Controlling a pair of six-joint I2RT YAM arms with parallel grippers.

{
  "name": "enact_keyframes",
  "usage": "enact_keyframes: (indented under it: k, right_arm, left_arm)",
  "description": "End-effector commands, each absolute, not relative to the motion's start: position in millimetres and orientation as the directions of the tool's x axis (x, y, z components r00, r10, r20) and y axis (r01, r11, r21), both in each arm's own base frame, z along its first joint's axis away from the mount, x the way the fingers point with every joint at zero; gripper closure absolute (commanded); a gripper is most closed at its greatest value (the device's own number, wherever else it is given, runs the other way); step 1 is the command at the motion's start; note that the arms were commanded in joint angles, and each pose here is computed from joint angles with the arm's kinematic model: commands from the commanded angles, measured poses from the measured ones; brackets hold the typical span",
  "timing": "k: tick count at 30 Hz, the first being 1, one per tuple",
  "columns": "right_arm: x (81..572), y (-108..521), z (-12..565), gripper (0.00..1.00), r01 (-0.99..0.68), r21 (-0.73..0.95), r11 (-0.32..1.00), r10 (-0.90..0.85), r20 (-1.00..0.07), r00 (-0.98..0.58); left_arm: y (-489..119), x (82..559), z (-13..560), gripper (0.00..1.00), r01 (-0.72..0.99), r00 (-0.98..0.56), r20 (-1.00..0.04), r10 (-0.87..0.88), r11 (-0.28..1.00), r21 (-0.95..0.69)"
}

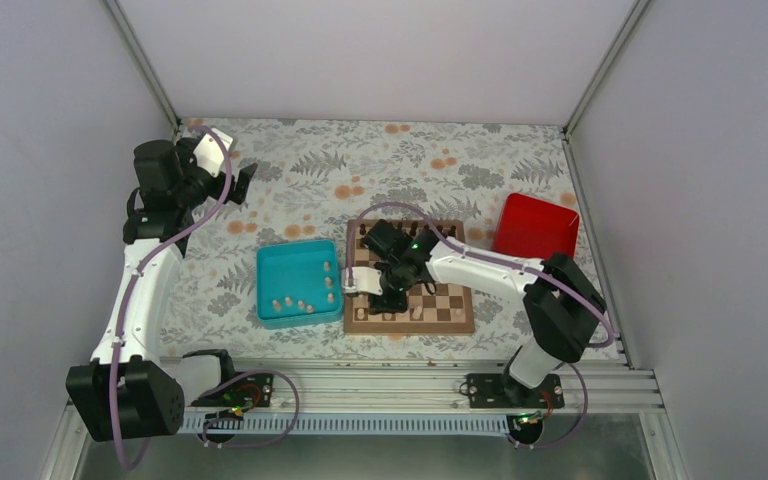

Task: Set up the chess pieces on the board
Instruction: Place the chess piece on the chessboard, then pick up the chess piece from the storage box.

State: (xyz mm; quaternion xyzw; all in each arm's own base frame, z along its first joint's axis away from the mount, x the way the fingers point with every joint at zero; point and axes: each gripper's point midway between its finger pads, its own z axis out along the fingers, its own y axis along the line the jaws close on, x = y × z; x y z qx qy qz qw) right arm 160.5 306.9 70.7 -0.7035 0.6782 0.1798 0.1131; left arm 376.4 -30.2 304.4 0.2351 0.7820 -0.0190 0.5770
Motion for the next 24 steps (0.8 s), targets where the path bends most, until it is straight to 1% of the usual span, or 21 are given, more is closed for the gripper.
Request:
enact_keyframes:
  k: [1, 7, 11, 16, 20, 24]
  right_arm:
    - [170, 320, 103, 0.68, -0.998, 0.020, -0.066, -0.889, -0.455, 0.049]
    - [185, 353, 152, 0.65, -0.995, -0.026, -0.094, -0.842, -0.531, 0.094]
    - [201, 396, 163, 0.62, -0.989, -0.075, -0.129, -0.823, -0.547, 0.149]
    - [210, 450, 158, 0.62, -0.979, -0.125, -0.161, -0.800, -0.565, 0.204]
    - [205, 486, 148, 0.61, -0.970, -0.124, -0.207, -0.776, -0.584, 0.240]
    - [200, 509, 128, 0.58, -0.963, -0.109, -0.246, -0.770, -0.582, 0.263]
  left_arm:
    - [-29, 377, 316, 0.00, 0.385, -0.194, -0.917, 0.349, 0.887, 0.256]
    - [-32, 375, 321, 0.00, 0.397, -0.185, -0.921, 0.343, 0.883, 0.249]
    - [-36, 369, 332, 0.00, 0.407, -0.160, -0.928, 0.336, 0.879, 0.248]
    - [-35, 371, 325, 0.00, 0.407, -0.171, -0.927, 0.335, 0.881, 0.243]
    - [-38, 371, 324, 0.00, 0.417, -0.167, -0.930, 0.329, 0.878, 0.235]
    - [-38, 370, 323, 0.00, 0.421, -0.164, -0.930, 0.329, 0.876, 0.236]
